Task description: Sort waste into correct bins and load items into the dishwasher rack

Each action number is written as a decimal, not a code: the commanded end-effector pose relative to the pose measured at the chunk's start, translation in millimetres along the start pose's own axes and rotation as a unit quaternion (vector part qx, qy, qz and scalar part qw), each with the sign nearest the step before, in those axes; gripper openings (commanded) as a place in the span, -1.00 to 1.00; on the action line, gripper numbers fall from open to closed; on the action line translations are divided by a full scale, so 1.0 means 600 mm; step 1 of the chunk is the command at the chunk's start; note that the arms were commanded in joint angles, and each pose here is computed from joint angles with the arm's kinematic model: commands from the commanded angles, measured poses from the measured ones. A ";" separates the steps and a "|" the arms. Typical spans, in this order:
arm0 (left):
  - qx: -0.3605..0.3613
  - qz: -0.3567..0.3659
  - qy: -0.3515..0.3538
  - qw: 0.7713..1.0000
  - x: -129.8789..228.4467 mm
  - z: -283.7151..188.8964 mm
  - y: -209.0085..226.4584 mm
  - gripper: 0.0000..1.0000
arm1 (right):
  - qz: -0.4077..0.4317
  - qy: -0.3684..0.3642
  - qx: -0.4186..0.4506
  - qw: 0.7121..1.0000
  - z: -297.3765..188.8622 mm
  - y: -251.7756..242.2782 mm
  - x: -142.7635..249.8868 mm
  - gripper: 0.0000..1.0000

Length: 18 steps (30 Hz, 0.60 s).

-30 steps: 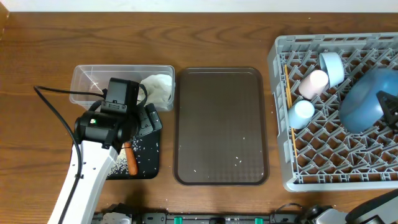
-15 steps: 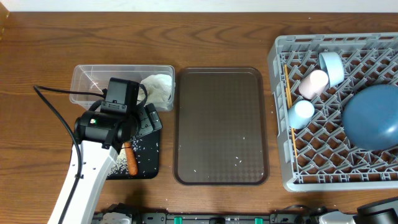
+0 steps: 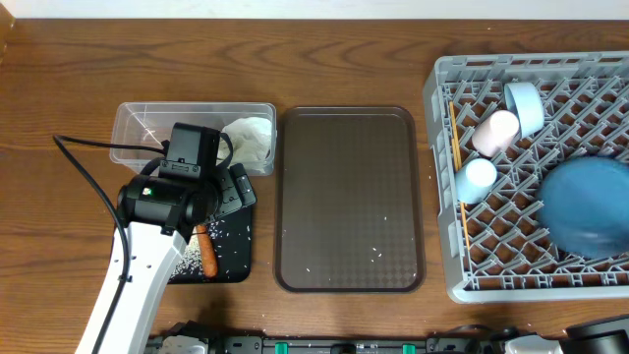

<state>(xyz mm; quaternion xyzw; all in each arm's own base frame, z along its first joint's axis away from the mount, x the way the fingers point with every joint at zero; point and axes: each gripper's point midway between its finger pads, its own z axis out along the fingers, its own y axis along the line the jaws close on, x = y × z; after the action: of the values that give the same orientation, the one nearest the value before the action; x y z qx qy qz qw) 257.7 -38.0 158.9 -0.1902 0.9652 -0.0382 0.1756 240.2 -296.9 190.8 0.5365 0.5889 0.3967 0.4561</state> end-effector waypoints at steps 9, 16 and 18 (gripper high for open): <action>-0.001 0.000 -0.005 1.000 -0.004 -0.005 0.002 0.96 | -0.132 0.140 -0.128 0.973 0.076 0.155 0.090 0.98; -0.001 0.000 -0.005 1.000 -0.004 -0.005 0.002 0.96 | -0.225 0.318 -0.221 0.894 0.148 0.234 0.291 0.99; -0.001 0.000 -0.005 1.000 -0.004 -0.005 0.002 0.96 | -0.241 0.354 -0.239 0.872 0.159 0.248 0.343 0.98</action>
<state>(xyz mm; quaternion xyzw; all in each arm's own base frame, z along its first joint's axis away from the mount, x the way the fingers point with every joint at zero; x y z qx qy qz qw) 257.7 -38.0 158.9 -0.1902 0.9652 -0.0382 0.1756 367.5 -123.1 272.3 0.1545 0.7063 0.5311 0.4418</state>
